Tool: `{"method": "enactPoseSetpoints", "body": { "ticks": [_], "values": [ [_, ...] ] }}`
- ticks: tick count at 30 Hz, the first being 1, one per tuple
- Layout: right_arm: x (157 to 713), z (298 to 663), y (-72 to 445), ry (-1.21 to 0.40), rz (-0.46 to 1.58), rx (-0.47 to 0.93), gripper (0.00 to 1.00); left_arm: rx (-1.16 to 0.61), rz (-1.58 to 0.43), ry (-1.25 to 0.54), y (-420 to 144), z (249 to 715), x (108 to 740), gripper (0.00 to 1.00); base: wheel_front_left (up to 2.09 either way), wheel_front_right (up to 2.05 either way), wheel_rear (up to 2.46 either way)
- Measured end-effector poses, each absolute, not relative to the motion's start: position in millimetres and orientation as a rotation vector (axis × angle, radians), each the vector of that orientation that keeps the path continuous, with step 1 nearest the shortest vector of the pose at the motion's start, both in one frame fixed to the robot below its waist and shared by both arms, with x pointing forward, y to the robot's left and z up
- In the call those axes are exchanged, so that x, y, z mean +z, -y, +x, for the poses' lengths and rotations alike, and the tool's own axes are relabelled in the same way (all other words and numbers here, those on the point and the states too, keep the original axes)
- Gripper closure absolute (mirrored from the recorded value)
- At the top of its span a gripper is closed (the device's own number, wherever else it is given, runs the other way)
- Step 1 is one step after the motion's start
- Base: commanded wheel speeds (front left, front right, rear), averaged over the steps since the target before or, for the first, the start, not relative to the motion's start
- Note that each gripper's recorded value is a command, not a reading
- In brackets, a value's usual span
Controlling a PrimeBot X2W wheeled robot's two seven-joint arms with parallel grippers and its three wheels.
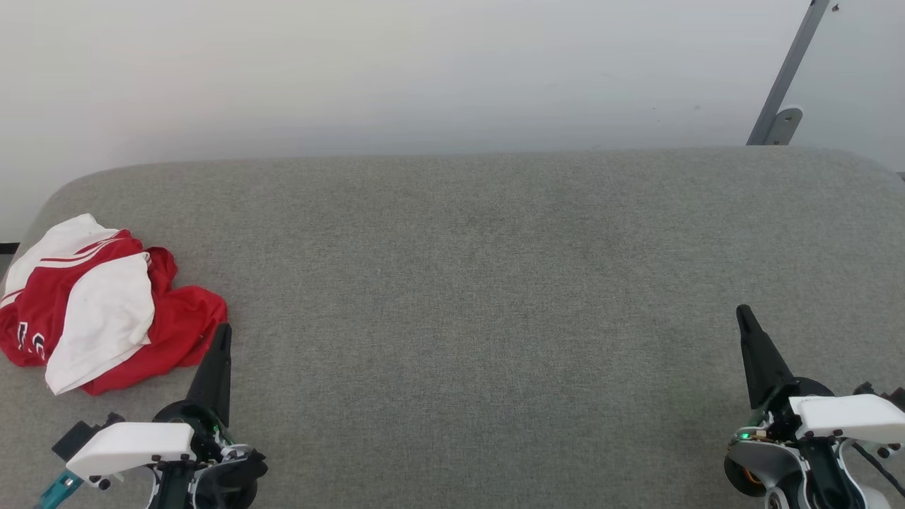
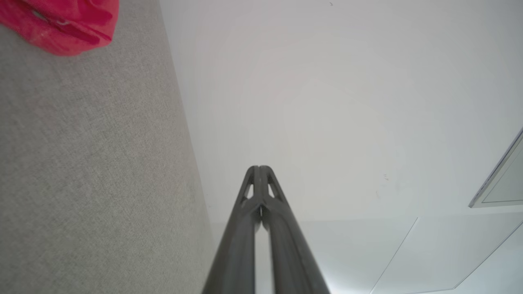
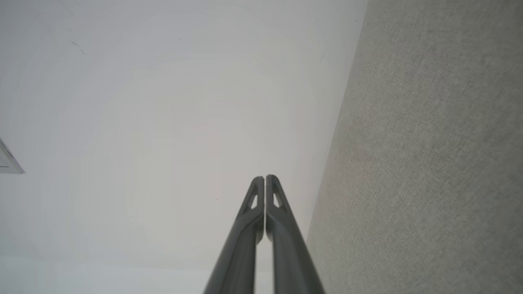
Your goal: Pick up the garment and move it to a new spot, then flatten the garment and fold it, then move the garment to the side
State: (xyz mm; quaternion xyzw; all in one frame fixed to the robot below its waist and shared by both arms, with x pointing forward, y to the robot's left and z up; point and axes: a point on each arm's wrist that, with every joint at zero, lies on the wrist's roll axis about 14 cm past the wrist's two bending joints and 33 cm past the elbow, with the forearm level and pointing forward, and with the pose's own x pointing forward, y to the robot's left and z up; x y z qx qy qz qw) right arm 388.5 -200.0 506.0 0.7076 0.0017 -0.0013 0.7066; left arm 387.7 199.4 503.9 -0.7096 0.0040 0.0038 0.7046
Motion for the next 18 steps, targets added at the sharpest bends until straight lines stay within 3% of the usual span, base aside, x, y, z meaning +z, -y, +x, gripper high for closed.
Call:
{"method": "enactPoseSetpoints", "body": {
  "ticks": [14, 15, 18],
  "values": [
    [506, 389, 200, -0.004, 1.572, -0.003, 1.0, 0.008, -1.578, -0.009, -199, 388, 504, 1.0, 0.0, 0.0, 0.0],
    [506, 389, 200, -0.004, 1.572, -0.003, 0.0, 0.008, -1.578, -0.009, -199, 388, 504, 0.0, 0.0, 0.0, 0.0],
    [491, 382, 200, -0.038, 1.577, -0.039, 0.0, 0.046, -1.588, -0.045, -198, 381, 488, 0.0, 0.0, 0.0, 0.0]
  ]
}}
